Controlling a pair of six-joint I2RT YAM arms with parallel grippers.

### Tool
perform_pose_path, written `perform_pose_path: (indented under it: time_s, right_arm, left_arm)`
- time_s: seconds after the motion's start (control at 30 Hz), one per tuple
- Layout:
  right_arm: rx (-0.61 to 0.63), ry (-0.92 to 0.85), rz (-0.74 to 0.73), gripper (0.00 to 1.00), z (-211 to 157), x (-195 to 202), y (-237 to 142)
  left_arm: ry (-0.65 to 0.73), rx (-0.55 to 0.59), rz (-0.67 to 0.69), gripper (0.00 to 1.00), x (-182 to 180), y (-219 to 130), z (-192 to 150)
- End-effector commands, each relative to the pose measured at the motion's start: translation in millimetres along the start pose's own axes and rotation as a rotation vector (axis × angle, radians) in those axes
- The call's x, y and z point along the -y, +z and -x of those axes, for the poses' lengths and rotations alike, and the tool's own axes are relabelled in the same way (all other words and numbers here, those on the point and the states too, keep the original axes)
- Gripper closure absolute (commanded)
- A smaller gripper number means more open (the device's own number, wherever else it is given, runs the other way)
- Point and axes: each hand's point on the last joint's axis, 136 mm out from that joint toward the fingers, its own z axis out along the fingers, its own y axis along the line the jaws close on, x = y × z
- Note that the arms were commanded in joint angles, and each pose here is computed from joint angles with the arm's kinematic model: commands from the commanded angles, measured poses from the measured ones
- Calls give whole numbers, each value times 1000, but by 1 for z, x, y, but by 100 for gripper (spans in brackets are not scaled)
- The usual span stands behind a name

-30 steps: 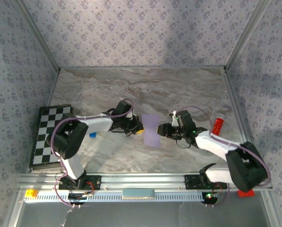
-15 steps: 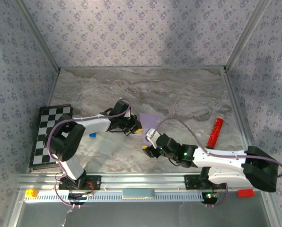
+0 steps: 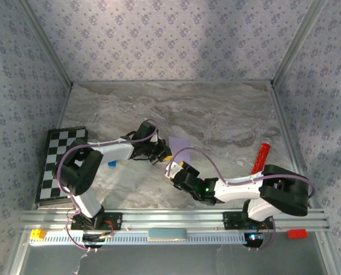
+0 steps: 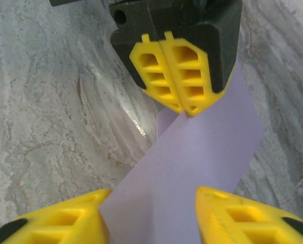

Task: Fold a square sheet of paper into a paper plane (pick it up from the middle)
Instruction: Third fold the triangle at the center of the table.

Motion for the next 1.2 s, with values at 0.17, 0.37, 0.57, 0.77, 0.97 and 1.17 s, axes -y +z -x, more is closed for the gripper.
perform_pose_path:
  time_s: [0.17,0.37,0.57,0.77,0.97,1.17]
  right_arm:
    - [25,54,-27,76,11,5,-2]
    - [18,76,-24,90,7,6,-4]
    - [3,161,7,100,3,9,-5]
    - [5,442,183,100,7,11,-6]
    - [-7,738,478,100,21,7,-10]
    - [-63,818,708,100,39,-9,-15]
  left_arm:
    - [5,2,-13,100,6,-4,1]
    - [8,8,-11,100,7,-7,3]
    - [35,31,2,85,9,-17,9]
    - [85,100,62,64,11,-44,23]
    - [143,130,34,64,30,-63,42]
    - [259,59,-27,74,74,-60,55]
